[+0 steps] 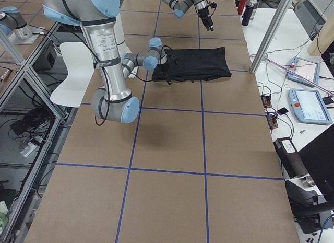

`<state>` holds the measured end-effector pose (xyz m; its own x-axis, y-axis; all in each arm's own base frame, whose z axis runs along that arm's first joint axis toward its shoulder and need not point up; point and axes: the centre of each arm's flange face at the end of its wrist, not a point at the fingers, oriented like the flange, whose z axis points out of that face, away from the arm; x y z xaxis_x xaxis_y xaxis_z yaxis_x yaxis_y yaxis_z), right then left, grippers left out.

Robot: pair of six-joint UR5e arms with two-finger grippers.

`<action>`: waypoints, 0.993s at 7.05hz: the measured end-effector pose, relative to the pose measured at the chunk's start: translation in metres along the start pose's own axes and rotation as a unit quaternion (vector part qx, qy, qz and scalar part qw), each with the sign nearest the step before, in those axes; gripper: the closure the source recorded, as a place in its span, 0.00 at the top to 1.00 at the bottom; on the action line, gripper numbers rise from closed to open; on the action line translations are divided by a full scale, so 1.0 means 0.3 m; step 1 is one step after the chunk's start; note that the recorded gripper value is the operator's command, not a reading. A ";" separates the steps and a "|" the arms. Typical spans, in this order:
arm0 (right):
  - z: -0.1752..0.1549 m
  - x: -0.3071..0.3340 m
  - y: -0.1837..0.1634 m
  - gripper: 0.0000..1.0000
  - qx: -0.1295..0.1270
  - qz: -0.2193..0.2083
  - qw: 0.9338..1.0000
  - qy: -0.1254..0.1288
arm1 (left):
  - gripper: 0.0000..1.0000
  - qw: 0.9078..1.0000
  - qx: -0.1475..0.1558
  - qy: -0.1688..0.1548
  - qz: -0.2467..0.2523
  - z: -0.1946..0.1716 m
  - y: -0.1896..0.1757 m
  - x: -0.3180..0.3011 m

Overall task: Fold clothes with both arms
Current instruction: 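Move the right gripper to the shirt's side edge nearest it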

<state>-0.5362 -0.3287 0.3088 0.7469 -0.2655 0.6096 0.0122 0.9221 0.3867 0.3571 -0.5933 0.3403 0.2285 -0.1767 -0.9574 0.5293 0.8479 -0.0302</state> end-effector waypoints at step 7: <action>0.013 -0.102 -0.066 1.00 0.008 -0.004 1.000 -0.005 | 1.00 1.000 0.000 -0.003 -0.001 0.003 0.000 -0.010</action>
<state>-0.5619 -0.3399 0.2852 0.7397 -0.2758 0.6139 0.0073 0.9154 0.4025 0.3570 -0.5933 0.3435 0.2318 -0.1807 -0.9558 0.5294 0.8478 -0.0319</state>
